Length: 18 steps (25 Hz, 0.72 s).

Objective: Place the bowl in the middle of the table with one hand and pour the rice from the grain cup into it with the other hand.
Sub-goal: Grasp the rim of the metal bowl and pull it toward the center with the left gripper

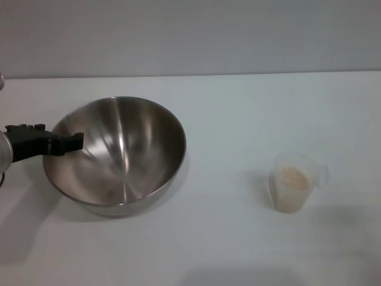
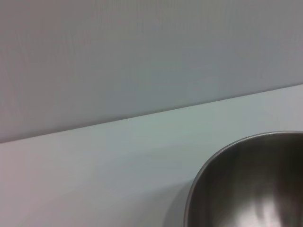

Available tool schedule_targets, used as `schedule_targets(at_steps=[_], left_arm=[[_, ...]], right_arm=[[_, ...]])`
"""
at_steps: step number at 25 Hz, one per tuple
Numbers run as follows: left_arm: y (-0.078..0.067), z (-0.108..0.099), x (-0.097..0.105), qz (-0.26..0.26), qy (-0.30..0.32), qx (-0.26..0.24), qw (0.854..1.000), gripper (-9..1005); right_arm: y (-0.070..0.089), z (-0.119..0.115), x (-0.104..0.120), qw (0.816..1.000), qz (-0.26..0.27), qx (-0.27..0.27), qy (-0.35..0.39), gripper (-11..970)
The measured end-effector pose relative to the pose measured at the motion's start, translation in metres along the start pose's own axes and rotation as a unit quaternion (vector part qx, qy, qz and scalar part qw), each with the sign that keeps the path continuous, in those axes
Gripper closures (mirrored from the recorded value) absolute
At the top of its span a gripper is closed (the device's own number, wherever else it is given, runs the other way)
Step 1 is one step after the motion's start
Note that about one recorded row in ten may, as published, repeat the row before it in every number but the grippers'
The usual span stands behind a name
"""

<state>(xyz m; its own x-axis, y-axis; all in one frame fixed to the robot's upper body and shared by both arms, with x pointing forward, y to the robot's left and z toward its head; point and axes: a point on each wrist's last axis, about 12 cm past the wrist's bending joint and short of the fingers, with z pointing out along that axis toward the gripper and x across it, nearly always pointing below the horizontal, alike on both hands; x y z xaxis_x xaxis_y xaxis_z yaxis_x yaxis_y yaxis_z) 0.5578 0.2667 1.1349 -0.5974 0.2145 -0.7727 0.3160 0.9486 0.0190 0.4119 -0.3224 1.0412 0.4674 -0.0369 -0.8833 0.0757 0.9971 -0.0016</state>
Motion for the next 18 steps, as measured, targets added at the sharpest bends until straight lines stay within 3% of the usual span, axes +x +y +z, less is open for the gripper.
schedule_targets(at_steps=[18], left_arm=[[-0.004, 0.011, 0.004, 0.003, 0.016, 0.007, 1.000, 163]], right_arm=[[0.000, 0.001, 0.001, 1.000, 0.000, -0.001, 0.003, 120]])
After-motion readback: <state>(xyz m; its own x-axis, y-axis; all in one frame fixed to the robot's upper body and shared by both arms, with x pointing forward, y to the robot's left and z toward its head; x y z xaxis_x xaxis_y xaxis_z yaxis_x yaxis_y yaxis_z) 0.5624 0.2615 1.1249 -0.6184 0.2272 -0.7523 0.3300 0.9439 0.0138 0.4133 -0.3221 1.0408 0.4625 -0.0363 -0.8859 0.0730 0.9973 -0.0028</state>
